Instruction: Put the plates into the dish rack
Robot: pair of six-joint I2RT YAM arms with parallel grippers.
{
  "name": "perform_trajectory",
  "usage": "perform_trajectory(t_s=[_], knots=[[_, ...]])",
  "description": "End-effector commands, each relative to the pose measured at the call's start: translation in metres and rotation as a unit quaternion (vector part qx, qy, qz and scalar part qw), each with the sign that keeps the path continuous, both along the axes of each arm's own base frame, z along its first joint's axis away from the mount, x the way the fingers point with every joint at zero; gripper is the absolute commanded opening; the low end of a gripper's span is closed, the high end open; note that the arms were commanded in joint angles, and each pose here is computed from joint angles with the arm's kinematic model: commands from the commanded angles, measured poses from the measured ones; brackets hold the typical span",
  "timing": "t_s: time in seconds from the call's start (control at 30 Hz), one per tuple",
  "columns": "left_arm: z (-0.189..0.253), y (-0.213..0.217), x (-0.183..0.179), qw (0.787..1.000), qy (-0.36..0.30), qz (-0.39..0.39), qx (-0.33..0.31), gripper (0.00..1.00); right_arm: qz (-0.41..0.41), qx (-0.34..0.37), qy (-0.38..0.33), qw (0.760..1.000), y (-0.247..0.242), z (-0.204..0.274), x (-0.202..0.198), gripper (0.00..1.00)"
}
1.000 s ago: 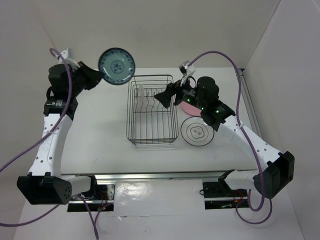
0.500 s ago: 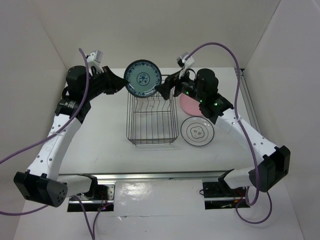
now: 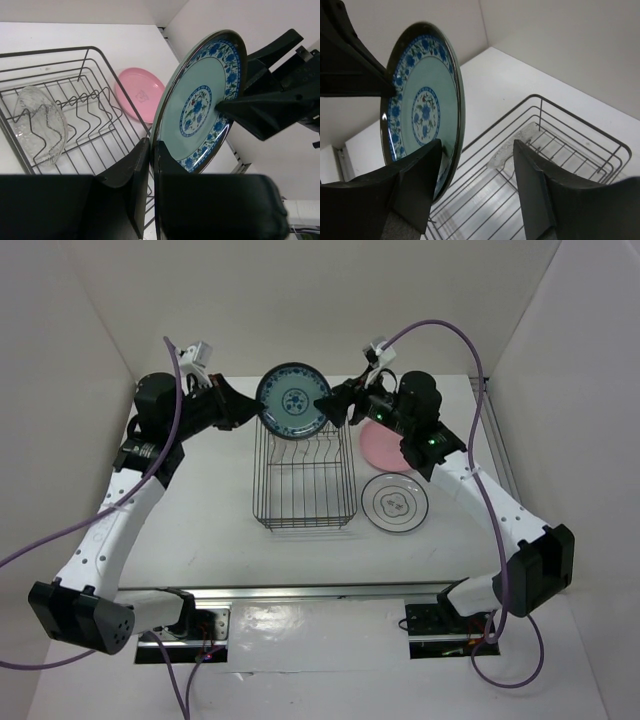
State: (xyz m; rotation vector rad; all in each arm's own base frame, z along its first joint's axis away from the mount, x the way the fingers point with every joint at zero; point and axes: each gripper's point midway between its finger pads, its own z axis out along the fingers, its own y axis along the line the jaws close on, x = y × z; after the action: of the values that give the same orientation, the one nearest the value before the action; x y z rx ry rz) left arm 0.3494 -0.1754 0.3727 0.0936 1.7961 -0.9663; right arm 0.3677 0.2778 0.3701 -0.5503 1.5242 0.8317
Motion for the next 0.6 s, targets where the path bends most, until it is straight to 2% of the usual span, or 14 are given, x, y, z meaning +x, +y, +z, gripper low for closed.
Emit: perform_trajectory(t_s=[0.0, 0.1, 0.17, 0.2, 0.27, 0.3, 0.33, 0.37, 0.47, 0.5, 0.53, 0.57], knots=[[0.03, -0.01, -0.01, 0.998, -0.055, -0.031, -0.02, 0.0, 0.036, 0.054, -0.037, 0.997, 0.005, 0.036, -0.007, 0.65], [0.027, -0.01, -0.01, 0.998, -0.053, -0.031, -0.016, 0.0, 0.042, 0.067, -0.03, 0.996, 0.005, 0.038, -0.006, 0.59], [0.031, -0.009, -0.012, 0.998, -0.058, -0.031, -0.016, 0.0, 0.051, 0.08, -0.031, 0.995, 0.005, 0.041, -0.008, 0.51], [0.029, -0.009, -0.013, 0.998, -0.053, -0.031, -0.016, 0.0, 0.051, 0.083, -0.019, 0.995, 0.004, 0.037, -0.005, 0.4], [0.029, -0.009, -0.013, 0.998, -0.053, -0.031, -0.016, 0.0, 0.052, 0.087, -0.013, 0.995, 0.004, 0.037, -0.005, 0.3], [0.029, -0.009, -0.013, 0.998, -0.053, -0.031, -0.016, 0.0, 0.058, 0.09, -0.008, 0.994, 0.007, 0.035, -0.005, 0.21], [0.029, -0.009, -0.013, 0.998, -0.053, -0.031, -0.016, 0.0, 0.058, 0.09, -0.008, 0.994, 0.007, 0.035, -0.005, 0.07], [0.029, -0.009, -0.013, 0.998, -0.053, -0.031, -0.016, 0.0, 0.054, 0.094, -0.005, 0.994, 0.006, 0.036, -0.004, 0.0], [0.031, -0.008, -0.012, 0.998, -0.053, -0.026, -0.015, 0.0, 0.041, 0.099, 0.0, 0.994, 0.004, 0.036, 0.0, 0.0], [0.031, -0.006, -0.01, 0.998, -0.053, -0.02, -0.015, 0.02, 0.037, 0.101, 0.007, 0.994, 0.003, 0.032, 0.001, 0.0], [0.029, -0.004, -0.008, 0.999, -0.049, -0.01, -0.013, 0.13, 0.025, 0.103, 0.007, 0.994, 0.001, 0.033, 0.005, 0.0], [0.029, -0.002, -0.007, 0.999, -0.049, -0.004, -0.012, 0.29, 0.018, 0.104, 0.008, 0.994, -0.001, 0.034, 0.004, 0.0]])
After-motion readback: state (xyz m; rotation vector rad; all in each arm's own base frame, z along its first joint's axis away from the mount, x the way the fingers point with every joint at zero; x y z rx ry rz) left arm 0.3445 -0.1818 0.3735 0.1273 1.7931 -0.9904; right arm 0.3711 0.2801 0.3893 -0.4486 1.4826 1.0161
